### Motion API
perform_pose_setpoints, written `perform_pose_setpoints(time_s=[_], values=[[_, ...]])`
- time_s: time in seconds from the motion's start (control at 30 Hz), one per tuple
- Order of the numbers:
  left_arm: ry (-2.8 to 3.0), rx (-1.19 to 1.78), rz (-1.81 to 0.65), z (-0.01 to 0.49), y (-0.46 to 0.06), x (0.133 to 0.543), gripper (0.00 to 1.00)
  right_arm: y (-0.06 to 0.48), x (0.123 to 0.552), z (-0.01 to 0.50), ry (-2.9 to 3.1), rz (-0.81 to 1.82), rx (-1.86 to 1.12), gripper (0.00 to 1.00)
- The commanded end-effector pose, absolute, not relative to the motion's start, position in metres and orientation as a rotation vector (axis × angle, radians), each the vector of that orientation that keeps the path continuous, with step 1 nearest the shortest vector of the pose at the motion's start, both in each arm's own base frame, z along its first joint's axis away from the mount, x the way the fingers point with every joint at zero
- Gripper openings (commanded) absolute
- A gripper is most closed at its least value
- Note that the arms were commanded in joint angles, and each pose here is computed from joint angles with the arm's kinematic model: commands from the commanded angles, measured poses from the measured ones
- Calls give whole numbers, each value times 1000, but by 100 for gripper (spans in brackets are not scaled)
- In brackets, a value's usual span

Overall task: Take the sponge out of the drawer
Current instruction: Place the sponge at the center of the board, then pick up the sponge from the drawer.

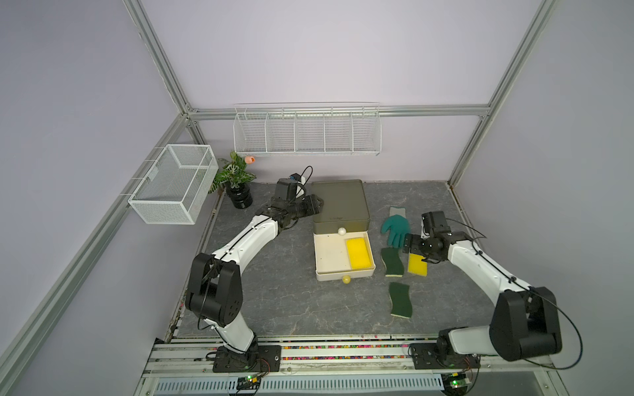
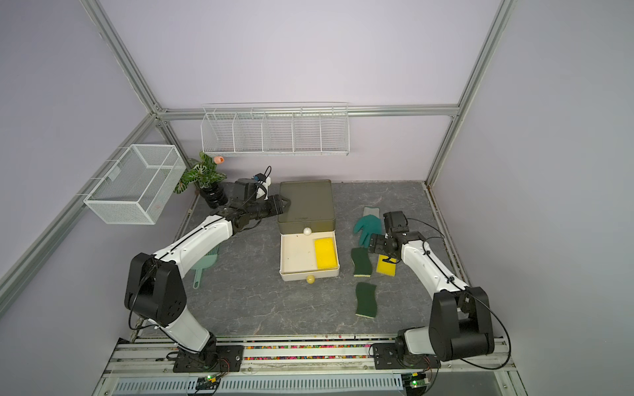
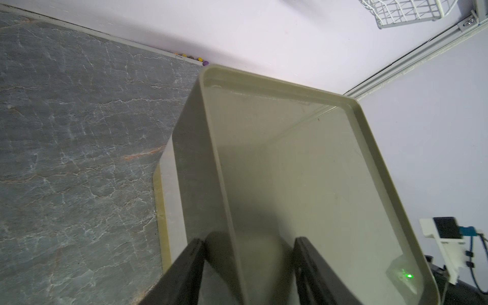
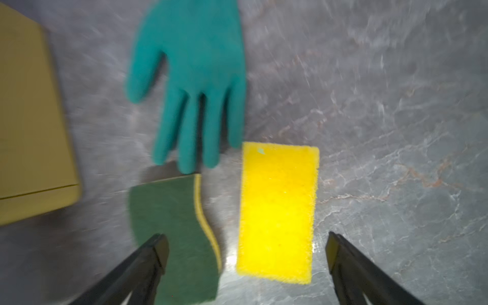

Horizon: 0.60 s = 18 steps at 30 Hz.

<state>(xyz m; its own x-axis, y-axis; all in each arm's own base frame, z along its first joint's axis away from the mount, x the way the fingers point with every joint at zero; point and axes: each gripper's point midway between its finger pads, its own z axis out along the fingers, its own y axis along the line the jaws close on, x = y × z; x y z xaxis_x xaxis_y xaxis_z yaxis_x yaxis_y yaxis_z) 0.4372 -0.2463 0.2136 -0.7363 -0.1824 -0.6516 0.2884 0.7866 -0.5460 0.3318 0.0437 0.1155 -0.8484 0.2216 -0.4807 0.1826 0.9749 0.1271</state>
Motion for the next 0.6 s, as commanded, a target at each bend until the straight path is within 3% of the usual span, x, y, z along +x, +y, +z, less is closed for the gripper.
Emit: perform_pose_setpoints(time_s=[0.0, 0.3, 0.57], values=[[2428, 136, -877, 162, -261, 411, 58, 73, 322, 142, 2602, 225, 220, 99], [2427, 134, -876, 163, -260, 411, 58, 145, 302, 209, 2501, 380, 3, 96], [2428, 130, -874, 164, -260, 411, 58, 199, 284, 228, 2488, 401, -190, 92]])
